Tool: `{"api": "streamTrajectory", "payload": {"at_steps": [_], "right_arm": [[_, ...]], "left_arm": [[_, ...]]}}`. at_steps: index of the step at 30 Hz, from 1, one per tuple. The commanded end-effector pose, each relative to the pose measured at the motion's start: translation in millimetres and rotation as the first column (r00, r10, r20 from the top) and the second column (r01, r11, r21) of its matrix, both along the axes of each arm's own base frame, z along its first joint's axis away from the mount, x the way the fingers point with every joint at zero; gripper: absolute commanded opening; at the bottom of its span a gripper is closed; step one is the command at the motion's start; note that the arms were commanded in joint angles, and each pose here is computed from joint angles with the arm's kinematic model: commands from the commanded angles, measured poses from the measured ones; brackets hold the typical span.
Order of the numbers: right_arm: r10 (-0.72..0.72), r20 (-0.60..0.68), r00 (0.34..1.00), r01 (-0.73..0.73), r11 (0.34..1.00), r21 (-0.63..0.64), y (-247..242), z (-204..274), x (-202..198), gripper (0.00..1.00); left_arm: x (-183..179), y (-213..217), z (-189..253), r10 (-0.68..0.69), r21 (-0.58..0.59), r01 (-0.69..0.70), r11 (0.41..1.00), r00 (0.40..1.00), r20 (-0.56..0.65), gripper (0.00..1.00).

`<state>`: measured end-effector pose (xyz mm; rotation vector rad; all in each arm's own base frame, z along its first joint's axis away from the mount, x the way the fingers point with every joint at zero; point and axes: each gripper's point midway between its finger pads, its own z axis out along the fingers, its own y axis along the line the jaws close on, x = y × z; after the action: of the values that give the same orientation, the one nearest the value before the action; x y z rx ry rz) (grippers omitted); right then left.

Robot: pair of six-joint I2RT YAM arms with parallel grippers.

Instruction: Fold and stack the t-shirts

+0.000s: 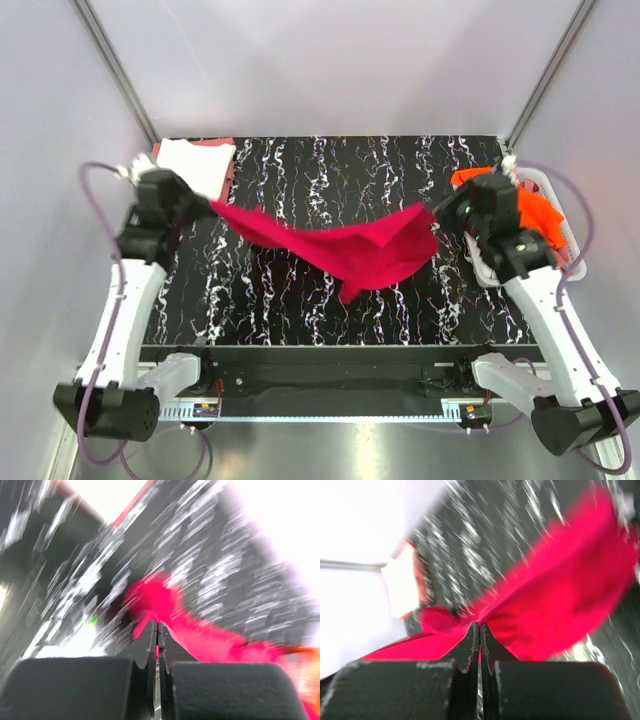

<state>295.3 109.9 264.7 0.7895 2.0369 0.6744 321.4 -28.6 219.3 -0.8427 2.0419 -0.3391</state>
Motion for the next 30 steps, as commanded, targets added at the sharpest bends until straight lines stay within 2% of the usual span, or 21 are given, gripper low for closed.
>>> {"api": "streamTrajectory", "payload": {"at_steps": [1,3,4,6,7,11,15,18,22,24,25,29,30], "right_arm": [[-0.040,0.202,0.979,0.060,0.994,-0.094,-22,103,8,0.00],[-0.036,0.214,0.976,0.063,0.991,-0.117,-25,124,7,0.00],[-0.039,0.283,0.958,0.070,0.993,-0.099,-27,160,2,0.00],[-0.028,0.300,0.953,0.065,0.992,-0.113,-29,178,-4,0.00],[-0.032,0.349,0.937,0.072,0.992,-0.101,-33,202,-14,0.00],[-0.085,0.390,0.917,0.146,0.981,-0.128,-59,228,-51,0.00],[-0.141,0.469,0.872,0.209,0.973,-0.097,-80,251,-90,0.00],[-0.134,0.455,0.880,0.204,0.973,-0.109,-79,243,-90,0.00],[-0.108,0.382,0.918,0.183,0.969,-0.165,-72,214,-68,0.00],[-0.098,0.376,0.921,0.181,0.964,-0.193,-70,209,-53,0.00],[-0.108,0.371,0.922,0.196,0.959,-0.207,-71,206,-45,0.00],[-0.125,0.418,0.900,0.254,0.929,-0.268,-73,219,-3,0.00],[-0.127,0.397,0.909,0.258,0.919,-0.297,-70,213,19,0.00]], "left_arm": [[-13,13,167,0.000,0.062,-0.023,0.998,0.936,0.353,0.00],[-26,16,201,0.009,0.063,-0.038,0.997,0.911,0.412,0.00],[-39,17,234,0.013,0.053,-0.044,0.998,0.875,0.484,0.00],[-53,16,257,0.017,0.033,-0.041,0.999,0.844,0.537,0.00],[-62,14,273,0.014,0.021,-0.031,0.999,0.820,0.572,0.00],[-105,13,306,0.019,-0.012,-0.015,1.000,0.746,0.665,0.00],[-130,13,318,0.021,-0.026,-0.004,1.000,0.703,0.710,0.00],[-117,7,296,-0.006,-0.021,0.027,0.999,0.741,0.671,0.00],[-82,-7,228,-0.096,0.025,0.097,0.995,0.846,0.524,0.00],[-70,-14,205,-0.126,0.021,0.132,0.991,0.868,0.481,0.00],[-59,-22,177,-0.161,0.009,0.173,0.985,0.893,0.420,0.00],[-16,-38,144,-0.197,-0.051,0.234,0.971,0.901,0.387,0.00],[-8,-42,145,-0.207,-0.060,0.251,0.966,0.893,0.399,0.00]]}}
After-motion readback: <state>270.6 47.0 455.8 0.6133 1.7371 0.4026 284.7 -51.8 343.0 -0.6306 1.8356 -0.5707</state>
